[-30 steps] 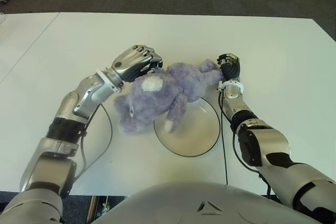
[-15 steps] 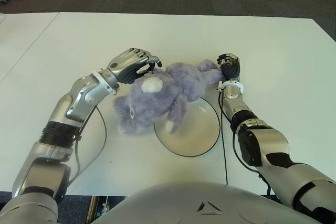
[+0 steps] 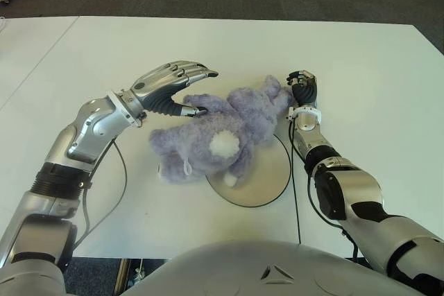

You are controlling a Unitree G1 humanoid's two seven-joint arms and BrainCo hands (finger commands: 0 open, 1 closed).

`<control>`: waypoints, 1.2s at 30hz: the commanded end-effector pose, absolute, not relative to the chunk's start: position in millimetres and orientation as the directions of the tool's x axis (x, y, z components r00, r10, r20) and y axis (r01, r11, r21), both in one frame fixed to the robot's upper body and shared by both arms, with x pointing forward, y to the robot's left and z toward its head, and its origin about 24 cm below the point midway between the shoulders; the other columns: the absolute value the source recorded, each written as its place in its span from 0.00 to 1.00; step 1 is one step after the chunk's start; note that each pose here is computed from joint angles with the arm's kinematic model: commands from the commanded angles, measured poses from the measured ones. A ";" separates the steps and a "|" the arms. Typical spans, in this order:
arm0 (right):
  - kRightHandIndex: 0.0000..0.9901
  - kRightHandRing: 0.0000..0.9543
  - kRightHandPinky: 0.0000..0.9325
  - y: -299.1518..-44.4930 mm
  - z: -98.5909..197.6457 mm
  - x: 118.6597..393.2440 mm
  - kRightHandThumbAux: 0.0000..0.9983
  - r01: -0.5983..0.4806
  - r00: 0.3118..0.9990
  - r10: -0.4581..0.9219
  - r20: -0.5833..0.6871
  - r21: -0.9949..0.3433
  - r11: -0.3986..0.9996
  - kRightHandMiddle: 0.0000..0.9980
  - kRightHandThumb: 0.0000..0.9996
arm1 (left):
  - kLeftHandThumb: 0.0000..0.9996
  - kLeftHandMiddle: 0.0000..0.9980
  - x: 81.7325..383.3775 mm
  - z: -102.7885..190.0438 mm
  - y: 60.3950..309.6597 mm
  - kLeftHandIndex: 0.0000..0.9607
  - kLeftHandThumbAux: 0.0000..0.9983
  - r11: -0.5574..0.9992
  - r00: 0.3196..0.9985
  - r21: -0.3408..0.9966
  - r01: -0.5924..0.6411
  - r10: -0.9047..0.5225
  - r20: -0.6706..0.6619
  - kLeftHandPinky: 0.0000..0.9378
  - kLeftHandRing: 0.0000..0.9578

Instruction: Put the doll into the plate.

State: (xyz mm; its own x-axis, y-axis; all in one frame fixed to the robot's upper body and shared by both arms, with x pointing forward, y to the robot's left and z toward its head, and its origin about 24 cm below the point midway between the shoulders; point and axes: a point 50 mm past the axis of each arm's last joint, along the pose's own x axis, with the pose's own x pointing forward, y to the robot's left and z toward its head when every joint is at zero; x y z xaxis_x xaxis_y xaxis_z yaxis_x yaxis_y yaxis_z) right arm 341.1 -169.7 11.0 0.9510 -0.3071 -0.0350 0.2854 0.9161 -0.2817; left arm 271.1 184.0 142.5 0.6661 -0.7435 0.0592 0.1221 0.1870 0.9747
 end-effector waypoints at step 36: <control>0.36 0.42 0.46 -164.5 -76.0 271.6 0.71 0.186 0.850 -0.327 -0.412 -0.345 0.920 0.47 0.82 | 0.17 0.00 274.8 139.8 201.9 0.00 0.28 0.102 0.629 0.972 0.211 -0.776 -0.055 0.00 0.13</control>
